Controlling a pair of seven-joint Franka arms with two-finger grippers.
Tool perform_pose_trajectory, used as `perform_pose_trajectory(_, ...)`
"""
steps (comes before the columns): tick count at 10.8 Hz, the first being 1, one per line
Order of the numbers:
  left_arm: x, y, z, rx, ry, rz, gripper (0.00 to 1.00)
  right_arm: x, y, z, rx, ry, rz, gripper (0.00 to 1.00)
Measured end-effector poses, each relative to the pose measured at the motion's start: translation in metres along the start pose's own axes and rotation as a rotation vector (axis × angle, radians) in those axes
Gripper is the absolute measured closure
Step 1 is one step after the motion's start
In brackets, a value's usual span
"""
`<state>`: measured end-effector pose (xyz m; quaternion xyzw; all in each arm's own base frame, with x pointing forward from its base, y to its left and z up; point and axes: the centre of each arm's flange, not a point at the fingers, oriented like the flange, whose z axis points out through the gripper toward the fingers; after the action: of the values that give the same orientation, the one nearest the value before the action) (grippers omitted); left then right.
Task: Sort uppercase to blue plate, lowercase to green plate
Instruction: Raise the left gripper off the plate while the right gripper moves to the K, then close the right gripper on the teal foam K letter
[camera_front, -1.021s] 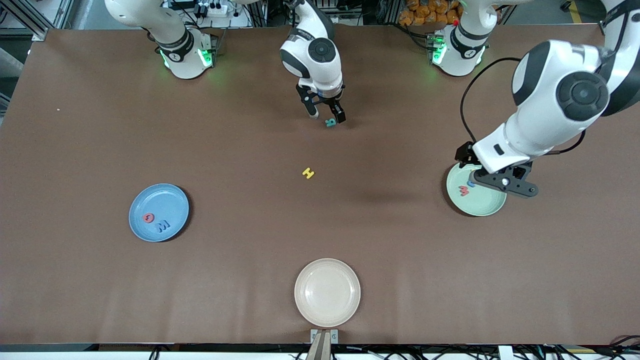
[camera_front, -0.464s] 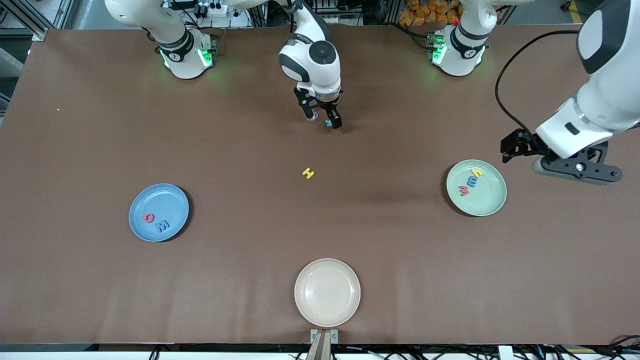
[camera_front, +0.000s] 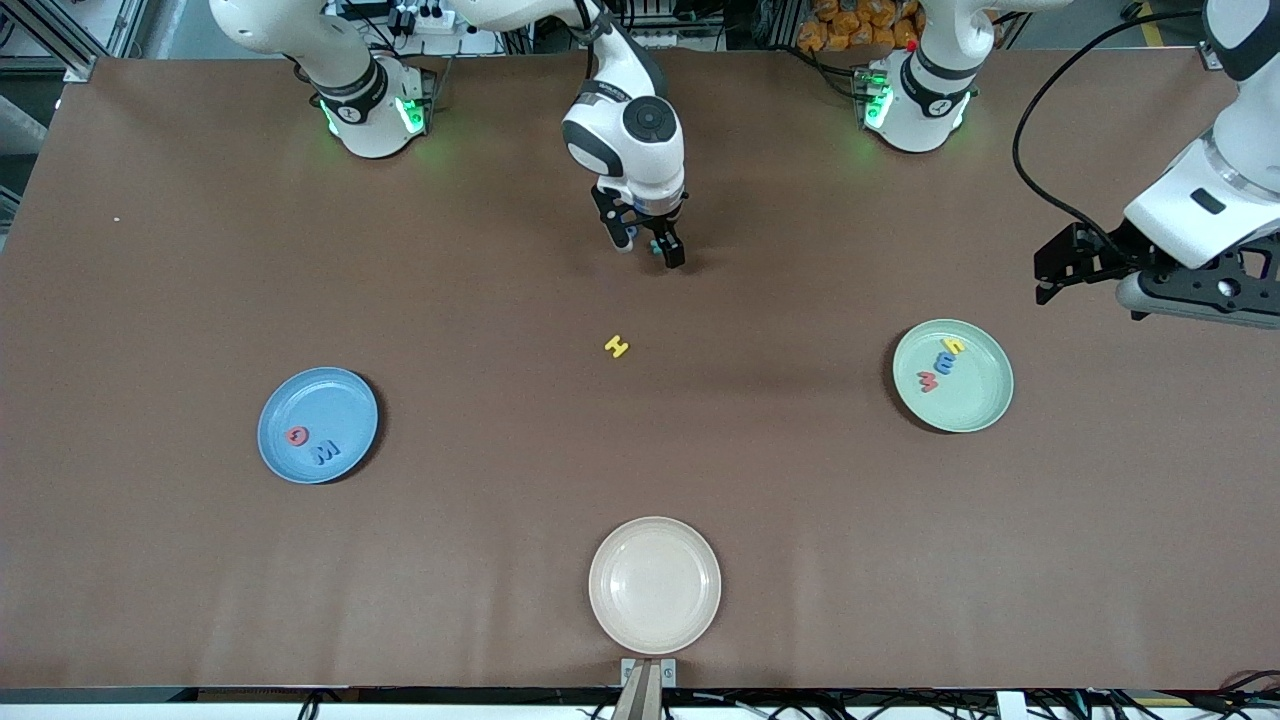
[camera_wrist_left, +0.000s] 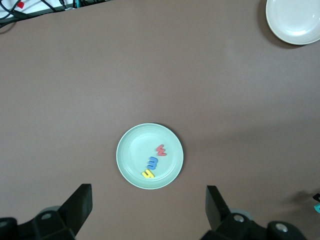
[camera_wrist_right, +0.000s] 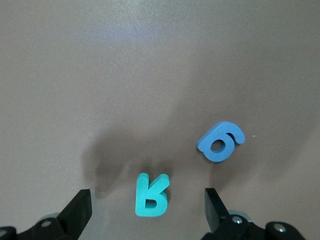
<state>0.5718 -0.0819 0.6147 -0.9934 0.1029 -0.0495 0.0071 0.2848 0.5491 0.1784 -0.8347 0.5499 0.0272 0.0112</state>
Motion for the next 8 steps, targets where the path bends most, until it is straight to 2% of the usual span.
perform_pose_trajectory(5,-0.0011,-0.0004,-0.0048,-0.044,0.011,-0.015,0.0,-0.0036,0.0023,0.0014,0.002,0.002,-0.007,0.0)
perform_pose_trajectory(8,-0.0015,-0.0032,-0.0058,-0.045,0.013,-0.02,0.0,-0.0039,0.0024,0.0013,0.004,0.005,-0.011,0.02)
